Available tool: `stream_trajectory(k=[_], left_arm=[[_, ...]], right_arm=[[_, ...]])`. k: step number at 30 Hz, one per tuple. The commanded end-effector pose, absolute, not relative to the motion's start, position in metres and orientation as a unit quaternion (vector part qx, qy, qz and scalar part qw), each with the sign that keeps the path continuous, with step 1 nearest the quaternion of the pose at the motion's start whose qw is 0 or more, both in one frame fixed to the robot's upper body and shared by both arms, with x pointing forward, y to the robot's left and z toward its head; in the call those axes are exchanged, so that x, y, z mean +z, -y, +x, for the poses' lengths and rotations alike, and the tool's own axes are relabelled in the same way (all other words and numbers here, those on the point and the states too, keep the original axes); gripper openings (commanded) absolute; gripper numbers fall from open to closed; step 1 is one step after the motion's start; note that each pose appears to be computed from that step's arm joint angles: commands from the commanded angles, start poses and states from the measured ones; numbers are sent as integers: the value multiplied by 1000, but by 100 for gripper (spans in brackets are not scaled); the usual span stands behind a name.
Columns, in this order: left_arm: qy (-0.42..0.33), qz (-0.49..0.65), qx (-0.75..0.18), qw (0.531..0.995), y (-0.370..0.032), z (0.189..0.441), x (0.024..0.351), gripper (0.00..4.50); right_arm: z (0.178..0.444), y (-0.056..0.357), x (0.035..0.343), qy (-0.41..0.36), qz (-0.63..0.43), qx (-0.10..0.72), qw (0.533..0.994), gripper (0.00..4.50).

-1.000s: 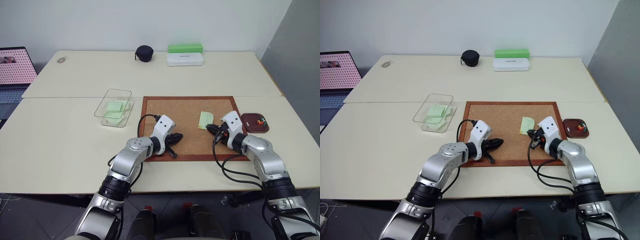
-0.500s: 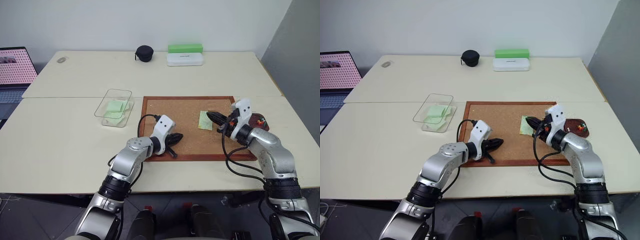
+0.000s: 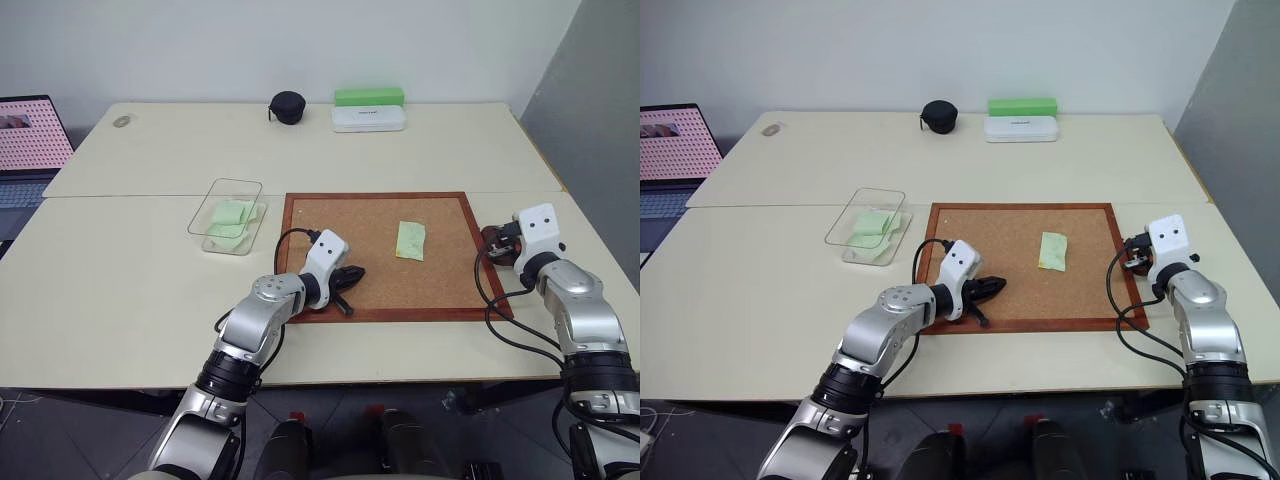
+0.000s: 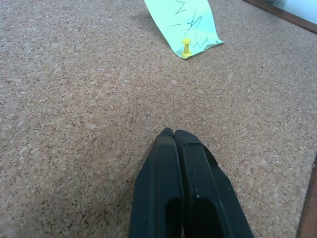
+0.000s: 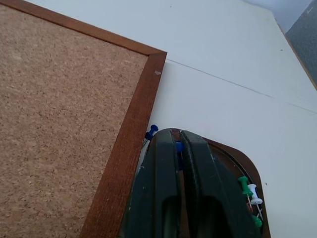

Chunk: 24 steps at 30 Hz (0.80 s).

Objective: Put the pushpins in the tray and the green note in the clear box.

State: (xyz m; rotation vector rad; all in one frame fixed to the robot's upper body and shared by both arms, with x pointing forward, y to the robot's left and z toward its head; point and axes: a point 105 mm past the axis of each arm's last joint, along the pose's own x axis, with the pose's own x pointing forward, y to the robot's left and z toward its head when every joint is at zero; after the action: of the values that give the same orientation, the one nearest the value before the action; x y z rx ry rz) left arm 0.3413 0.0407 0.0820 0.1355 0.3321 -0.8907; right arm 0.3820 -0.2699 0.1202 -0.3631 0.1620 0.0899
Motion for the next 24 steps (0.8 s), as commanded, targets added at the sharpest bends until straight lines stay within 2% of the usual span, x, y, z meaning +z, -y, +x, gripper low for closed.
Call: stream_trajectory(k=[1, 3, 6, 13, 16, 19, 24], left_arm=[[-183, 72, -419, 887, -47, 341, 71, 0], [-183, 71, -418, 887, -47, 340, 71, 0], [-184, 71, -418, 887, -48, 339, 71, 0], [-184, 70, -420, 886, -46, 339, 70, 0], [-183, 70, -422, 885, -45, 338, 70, 0], [-183, 70, -423, 885, -45, 339, 70, 0], [-182, 71, -423, 885, -44, 340, 71, 0]], right_arm=[[387, 272, 135, -55, -198, 37, 978, 72], [388, 273, 135, -54, -200, 37, 978, 123], [387, 274, 132, -58, -210, 39, 975, 167], [386, 286, 136, -51, -229, 14, 972, 312], [385, 272, 144, -23, -204, 46, 978, 379], [379, 238, 146, -6, -161, 134, 978, 379], [353, 176, 134, -12, -112, 285, 952, 379]])
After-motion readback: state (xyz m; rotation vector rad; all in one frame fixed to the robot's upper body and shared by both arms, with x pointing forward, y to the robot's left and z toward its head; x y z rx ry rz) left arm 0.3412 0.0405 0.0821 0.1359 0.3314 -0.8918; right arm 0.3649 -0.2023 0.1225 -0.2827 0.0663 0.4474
